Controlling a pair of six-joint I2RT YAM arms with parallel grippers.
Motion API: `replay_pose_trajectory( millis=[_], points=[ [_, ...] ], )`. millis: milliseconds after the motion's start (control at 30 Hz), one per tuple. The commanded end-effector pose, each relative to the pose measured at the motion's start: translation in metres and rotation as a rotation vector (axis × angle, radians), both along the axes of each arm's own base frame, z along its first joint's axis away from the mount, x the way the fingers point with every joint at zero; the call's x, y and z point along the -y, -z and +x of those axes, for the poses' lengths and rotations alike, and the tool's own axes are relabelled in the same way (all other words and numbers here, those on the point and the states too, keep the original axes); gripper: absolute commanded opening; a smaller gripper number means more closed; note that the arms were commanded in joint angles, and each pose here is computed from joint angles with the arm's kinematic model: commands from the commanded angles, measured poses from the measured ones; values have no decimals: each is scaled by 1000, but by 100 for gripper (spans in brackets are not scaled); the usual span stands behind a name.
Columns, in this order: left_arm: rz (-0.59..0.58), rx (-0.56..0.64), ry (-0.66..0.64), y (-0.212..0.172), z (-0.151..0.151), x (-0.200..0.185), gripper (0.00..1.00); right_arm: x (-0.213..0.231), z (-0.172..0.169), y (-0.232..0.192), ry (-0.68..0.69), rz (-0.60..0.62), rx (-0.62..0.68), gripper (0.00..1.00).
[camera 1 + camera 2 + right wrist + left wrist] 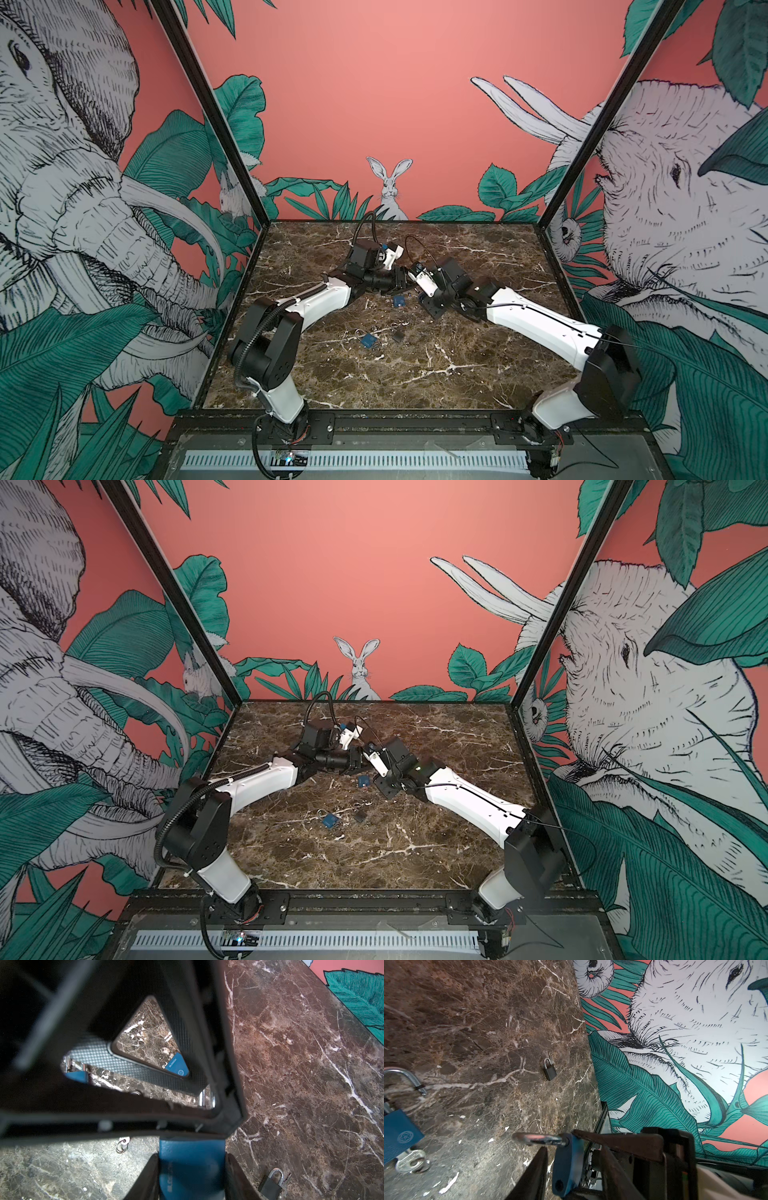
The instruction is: Lock with the key
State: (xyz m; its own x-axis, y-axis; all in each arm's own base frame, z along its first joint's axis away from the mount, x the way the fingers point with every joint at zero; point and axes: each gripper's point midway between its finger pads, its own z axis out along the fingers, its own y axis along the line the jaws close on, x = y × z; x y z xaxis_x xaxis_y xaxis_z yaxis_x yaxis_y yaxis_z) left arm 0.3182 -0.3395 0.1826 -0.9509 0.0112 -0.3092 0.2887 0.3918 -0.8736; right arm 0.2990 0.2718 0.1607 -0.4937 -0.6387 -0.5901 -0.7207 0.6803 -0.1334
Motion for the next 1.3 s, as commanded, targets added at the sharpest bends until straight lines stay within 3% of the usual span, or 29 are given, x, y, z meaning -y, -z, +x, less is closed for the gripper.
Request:
replay_pose_trajectory(
  millis=[0, 700, 1267],
  points=[
    [-21, 7, 17, -6, 1, 6, 44, -14, 10, -27, -15, 48, 77, 0],
    [-48, 22, 6, -10, 20, 17, 42, -26, 3, -23, -48, 44, 64, 0],
    [-41, -2, 64, 1, 8, 18, 33, -26, 7, -24, -43, 30, 82, 0]
  ],
)
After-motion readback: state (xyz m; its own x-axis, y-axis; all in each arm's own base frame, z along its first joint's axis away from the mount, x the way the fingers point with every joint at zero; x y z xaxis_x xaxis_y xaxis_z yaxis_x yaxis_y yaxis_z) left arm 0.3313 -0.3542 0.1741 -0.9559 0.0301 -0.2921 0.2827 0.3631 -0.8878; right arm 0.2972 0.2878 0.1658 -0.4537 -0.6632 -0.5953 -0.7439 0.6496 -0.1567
